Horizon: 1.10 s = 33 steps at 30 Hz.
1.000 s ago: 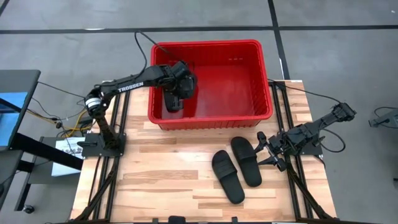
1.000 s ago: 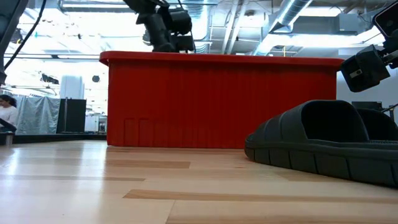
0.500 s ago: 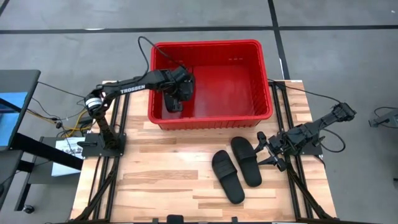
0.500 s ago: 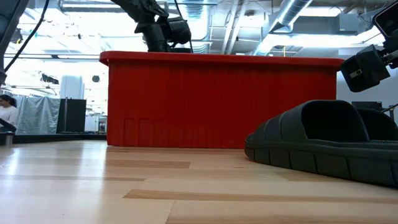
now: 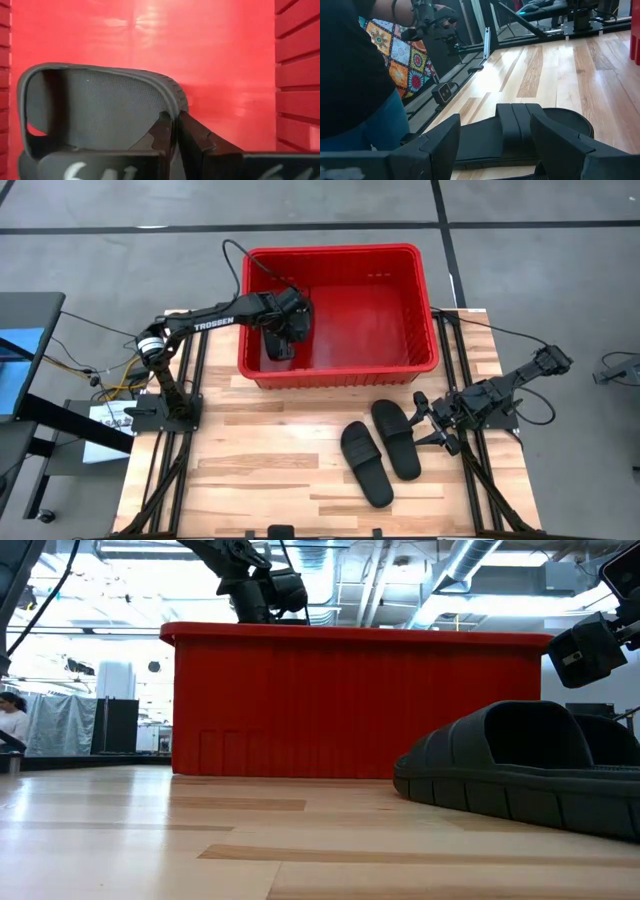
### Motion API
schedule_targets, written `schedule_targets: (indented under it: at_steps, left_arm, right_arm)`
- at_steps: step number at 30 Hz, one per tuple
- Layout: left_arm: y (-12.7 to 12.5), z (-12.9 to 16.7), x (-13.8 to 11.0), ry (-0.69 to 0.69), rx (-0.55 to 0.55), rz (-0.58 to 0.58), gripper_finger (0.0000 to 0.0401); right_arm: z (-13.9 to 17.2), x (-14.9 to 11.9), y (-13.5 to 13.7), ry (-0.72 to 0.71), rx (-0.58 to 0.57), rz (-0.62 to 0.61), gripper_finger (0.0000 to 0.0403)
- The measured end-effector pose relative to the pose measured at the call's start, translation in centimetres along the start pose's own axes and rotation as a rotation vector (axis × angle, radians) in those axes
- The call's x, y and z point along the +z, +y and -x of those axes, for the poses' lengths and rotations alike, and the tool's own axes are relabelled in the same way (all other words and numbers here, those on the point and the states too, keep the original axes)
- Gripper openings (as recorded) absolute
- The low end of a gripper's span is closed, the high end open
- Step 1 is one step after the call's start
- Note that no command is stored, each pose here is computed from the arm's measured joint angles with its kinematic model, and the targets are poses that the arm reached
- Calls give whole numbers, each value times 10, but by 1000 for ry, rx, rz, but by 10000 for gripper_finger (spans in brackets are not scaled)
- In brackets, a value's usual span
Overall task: Pick and place slides into bin
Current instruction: Put the black slipper into the red bin
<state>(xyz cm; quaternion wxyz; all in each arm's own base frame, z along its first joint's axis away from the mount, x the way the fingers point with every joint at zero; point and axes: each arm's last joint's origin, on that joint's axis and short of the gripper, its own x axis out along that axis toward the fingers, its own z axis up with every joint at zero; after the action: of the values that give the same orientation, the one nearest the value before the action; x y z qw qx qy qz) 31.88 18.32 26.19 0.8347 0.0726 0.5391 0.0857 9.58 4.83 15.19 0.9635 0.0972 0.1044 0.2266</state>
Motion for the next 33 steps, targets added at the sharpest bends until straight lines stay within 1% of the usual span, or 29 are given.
schedule_targets:
  at_steps: [13,25,28,33]
  left_arm:
    - [-1,0,0,-16,-31,13,60]
    - [0,0,1,-24,-21,26,136]
    - [0,0,1,-23,-21,26,145]
    - [1,0,3,-37,-13,39,146]
  right_arm:
    - [0,0,0,0,0,0,233]
    - [0,0,0,0,0,0,233]
    - [0,0,0,0,0,0,233]
    - [0,0,0,0,0,0,233]
